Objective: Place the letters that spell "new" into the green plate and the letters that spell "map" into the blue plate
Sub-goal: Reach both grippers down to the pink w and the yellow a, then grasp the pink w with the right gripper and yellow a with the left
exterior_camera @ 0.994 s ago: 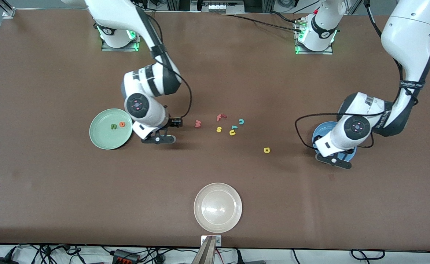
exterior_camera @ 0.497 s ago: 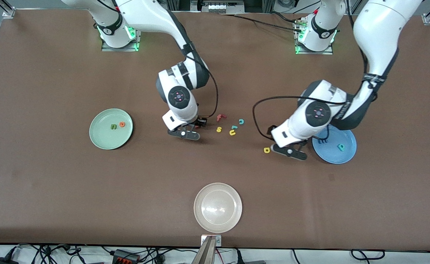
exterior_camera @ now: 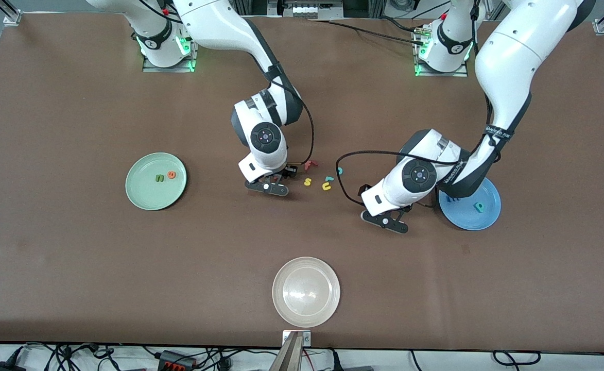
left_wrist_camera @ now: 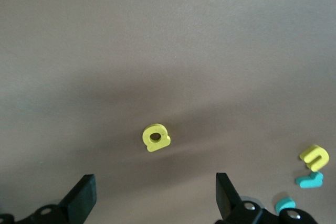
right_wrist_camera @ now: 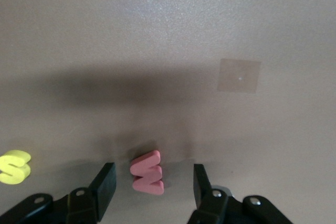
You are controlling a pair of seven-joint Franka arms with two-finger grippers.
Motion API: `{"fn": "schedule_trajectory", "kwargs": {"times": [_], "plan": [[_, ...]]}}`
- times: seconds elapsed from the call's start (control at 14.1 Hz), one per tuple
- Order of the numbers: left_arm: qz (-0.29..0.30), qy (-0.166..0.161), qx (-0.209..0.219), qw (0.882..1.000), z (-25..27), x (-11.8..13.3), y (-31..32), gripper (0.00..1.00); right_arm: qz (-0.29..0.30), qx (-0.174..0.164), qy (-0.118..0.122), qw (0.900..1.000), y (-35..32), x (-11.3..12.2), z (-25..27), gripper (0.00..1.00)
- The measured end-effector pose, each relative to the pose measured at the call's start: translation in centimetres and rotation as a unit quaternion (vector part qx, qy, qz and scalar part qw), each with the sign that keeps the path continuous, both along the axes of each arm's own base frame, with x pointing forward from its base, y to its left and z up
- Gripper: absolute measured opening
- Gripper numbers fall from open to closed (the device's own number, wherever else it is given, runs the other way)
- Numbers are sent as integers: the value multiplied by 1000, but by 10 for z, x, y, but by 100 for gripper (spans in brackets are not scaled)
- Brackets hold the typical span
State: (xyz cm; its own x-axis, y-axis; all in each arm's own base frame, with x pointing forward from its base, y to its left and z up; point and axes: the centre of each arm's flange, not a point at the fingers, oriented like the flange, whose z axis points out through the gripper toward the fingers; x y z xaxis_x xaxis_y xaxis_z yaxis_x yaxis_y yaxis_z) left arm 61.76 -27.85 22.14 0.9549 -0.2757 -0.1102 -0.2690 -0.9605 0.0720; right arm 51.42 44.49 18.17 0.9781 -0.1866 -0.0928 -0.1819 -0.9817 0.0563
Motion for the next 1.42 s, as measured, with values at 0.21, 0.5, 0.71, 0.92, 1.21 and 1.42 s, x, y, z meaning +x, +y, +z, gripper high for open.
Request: {"fn": "schedule_trajectory", "kwargs": {"times": [0.21, 0.5, 0.71, 0.92, 1.21, 1.42], "plan": [[37, 3, -4, 999, -18, -4, -10, 100, 2, -1, 1, 1000, 2, -2, -1, 65], [22, -15, 39, 999, -42, -13, -22, 87, 5, -2, 1, 1000, 5, -5, -2, 43], [25, -20, 48, 998, -44, -13, -24, 73, 5, -3, 2, 1000, 5, -5, -3, 37], [31, -20, 48, 998, -50, -10, -19, 59, 5, -3, 2, 1000, 4, -4, -3, 28], [33, -26, 42, 998, -50, -7, -19, 44, -5, -3, -11, 1000, -6, 11, 10, 28], [38, -29, 40, 998, -47, -3, -17, 27, 0, -28, -2, 1000, -71, 56, 57, 28]]}}
